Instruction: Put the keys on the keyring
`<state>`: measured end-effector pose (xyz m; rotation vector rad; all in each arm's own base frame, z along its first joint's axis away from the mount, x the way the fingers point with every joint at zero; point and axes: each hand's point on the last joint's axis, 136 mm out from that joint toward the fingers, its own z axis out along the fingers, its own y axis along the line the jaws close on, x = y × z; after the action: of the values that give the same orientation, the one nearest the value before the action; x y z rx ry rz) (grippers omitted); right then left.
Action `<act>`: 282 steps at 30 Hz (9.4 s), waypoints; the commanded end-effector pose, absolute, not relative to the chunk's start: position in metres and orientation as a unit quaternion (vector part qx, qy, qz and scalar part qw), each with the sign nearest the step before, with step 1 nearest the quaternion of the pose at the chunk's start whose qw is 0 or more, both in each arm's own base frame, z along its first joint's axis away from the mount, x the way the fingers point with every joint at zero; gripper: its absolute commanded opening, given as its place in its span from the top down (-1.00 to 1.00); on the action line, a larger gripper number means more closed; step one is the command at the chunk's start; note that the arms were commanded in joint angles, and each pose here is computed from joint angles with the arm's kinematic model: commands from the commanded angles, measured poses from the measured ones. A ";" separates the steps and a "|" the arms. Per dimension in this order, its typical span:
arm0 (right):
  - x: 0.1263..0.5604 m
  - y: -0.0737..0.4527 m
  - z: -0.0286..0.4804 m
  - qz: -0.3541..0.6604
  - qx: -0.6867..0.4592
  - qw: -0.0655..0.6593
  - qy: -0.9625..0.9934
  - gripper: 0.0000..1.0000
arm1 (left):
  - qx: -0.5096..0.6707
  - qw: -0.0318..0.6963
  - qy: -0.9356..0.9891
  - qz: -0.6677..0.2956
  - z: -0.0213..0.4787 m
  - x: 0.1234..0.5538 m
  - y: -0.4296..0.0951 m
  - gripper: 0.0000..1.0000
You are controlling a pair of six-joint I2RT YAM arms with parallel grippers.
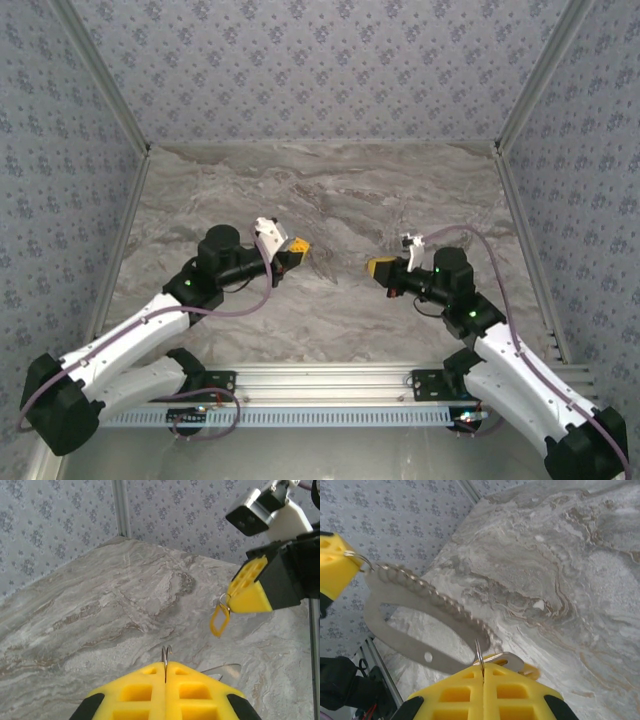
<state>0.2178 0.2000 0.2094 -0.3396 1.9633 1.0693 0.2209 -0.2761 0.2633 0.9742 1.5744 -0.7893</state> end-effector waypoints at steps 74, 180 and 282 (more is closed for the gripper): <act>0.215 0.253 0.259 0.343 -0.287 0.462 0.766 1.00 | 0.486 0.581 0.563 -0.330 0.306 0.204 -0.319 1.00; 0.219 0.269 0.284 0.373 -0.316 0.457 0.743 1.00 | 0.505 0.590 0.548 -0.312 0.307 0.204 -0.320 1.00; 0.243 0.264 0.356 0.616 -0.234 0.462 0.594 0.33 | 0.331 0.545 0.552 -0.537 0.378 0.229 -0.330 1.00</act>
<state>0.2507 0.2612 0.3357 -0.5198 1.5284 1.5013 0.2334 -0.3306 0.3465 0.7801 1.4132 -1.2477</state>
